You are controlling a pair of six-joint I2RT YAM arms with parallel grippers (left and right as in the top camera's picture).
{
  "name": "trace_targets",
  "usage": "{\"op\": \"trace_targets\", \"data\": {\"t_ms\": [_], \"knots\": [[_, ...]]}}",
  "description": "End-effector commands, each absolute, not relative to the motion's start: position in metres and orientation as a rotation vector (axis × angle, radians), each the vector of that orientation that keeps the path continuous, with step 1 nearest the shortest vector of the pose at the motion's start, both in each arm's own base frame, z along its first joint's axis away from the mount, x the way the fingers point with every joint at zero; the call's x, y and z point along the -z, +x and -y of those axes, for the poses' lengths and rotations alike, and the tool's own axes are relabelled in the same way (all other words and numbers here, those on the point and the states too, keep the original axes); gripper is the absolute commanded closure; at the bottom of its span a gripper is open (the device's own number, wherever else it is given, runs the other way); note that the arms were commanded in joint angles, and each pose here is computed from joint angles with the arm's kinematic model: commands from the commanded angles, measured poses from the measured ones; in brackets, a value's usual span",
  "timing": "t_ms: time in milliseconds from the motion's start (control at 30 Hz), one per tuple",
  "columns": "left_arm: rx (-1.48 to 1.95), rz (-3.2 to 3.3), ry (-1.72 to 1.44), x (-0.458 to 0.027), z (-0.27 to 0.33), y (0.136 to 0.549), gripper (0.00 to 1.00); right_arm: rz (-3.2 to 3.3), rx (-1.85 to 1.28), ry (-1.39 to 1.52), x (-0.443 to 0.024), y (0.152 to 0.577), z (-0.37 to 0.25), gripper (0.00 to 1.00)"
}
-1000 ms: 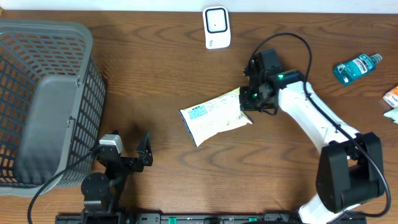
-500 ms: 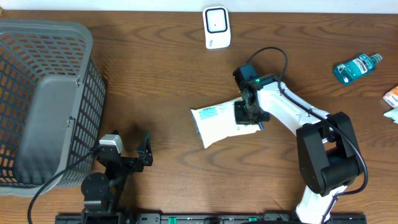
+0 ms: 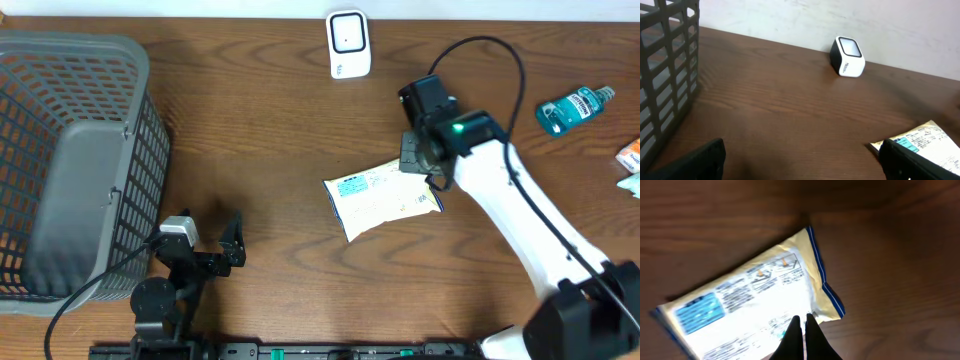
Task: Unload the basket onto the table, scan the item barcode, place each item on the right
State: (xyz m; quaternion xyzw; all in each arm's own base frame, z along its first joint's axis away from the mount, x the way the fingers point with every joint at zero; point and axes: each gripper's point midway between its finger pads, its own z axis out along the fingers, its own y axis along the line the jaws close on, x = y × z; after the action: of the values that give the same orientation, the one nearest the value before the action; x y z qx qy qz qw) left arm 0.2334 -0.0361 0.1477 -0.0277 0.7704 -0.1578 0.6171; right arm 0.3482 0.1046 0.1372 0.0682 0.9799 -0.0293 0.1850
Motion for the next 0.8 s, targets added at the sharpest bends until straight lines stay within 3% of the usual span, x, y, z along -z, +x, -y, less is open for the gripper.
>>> {"op": "trace_targets", "data": {"t_ms": [0, 200, 367, 533, 767], "knots": [[0.37, -1.805, -0.05, -0.135, 0.039, 0.232, 0.02, -2.82, 0.112, 0.213, -0.114, 0.339, -0.102, 0.99], [0.37, -1.805, -0.05, -0.135, 0.039, 0.232, 0.02, -2.948, 0.206, 0.214, -0.043, 0.315, -0.092, 0.99], [0.37, -1.805, -0.05, -0.135, 0.039, 0.232, 0.02, -3.036, 0.276, 0.225, -0.015, 0.298, -0.085, 0.99], [0.37, -1.805, -0.05, -0.135, 0.039, 0.232, 0.02, -2.977, 0.26, 0.237, -0.038, 0.316, -0.087, 0.99], [0.37, -1.805, -0.05, -0.135, 0.039, 0.232, 0.02, -2.816, 0.175, 0.251, -0.109, 0.354, -0.099, 0.99]]}}
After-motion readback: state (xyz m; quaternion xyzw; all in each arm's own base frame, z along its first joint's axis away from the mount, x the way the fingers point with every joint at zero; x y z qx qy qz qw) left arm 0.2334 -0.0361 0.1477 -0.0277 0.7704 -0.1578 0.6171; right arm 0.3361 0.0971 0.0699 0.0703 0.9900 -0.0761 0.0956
